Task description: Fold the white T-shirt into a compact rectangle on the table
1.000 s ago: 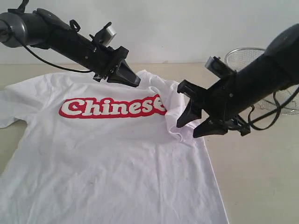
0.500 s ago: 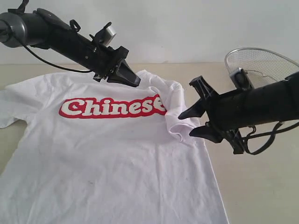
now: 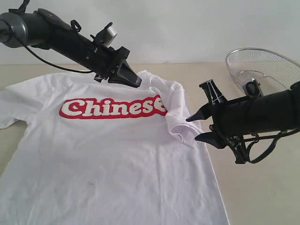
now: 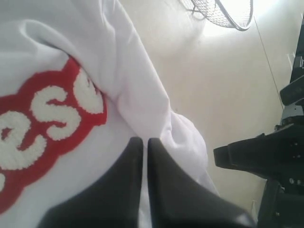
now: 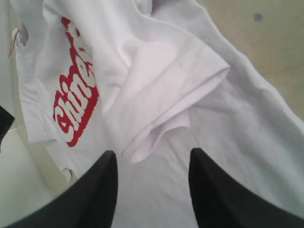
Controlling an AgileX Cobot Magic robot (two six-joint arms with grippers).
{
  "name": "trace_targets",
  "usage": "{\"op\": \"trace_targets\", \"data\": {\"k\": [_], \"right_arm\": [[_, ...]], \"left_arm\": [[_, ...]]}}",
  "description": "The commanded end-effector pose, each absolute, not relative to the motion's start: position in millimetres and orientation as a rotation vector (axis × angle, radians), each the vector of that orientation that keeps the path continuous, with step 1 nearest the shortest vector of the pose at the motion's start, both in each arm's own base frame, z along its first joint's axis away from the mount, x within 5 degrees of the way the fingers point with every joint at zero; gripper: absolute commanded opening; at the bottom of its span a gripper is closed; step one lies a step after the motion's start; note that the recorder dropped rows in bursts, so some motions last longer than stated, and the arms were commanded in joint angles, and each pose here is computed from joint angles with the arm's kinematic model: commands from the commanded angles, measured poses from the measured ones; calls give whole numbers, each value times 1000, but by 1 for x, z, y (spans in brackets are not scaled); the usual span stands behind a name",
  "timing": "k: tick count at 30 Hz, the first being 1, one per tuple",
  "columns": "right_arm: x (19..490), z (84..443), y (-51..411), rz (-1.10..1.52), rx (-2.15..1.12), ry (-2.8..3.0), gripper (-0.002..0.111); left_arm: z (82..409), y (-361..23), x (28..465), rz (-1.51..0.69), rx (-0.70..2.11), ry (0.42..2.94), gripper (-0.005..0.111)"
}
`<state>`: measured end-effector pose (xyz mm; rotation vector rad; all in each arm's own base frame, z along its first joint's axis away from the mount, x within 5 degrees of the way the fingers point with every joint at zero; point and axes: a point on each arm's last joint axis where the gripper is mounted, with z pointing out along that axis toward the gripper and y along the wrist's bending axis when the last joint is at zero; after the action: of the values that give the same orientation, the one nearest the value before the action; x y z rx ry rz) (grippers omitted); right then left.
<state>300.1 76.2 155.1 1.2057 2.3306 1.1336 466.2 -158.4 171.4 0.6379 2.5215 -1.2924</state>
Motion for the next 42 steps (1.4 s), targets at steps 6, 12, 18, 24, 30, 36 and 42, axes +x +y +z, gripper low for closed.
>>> {"op": "trace_targets", "data": {"k": [6, 12, 18, 24, 30, 36, 42], "right_arm": [[300, 139, 80, 1072, 1292, 2355, 42], [307, 137, 83, 1110, 1301, 2357, 42], [315, 143, 83, 1122, 1281, 2333, 42], [316, 141, 78, 1045, 1332, 2305, 42], [316, 141, 79, 1079, 1440, 2271, 42], [316, 140, 77, 1062, 1506, 2239, 42], [320, 142, 75, 1049, 1557, 2198, 42]], "left_arm": [[178, -161, 465, -1308, 642, 2507, 4], [178, -161, 465, -1308, 642, 2507, 4], [178, -161, 465, -1303, 645, 2509, 4], [178, -160, 464, -1301, 647, 2511, 4], [178, -160, 464, -1300, 649, 2510, 4], [178, -161, 465, -1303, 647, 2508, 4], [178, -161, 465, -1303, 647, 2508, 4]]}}
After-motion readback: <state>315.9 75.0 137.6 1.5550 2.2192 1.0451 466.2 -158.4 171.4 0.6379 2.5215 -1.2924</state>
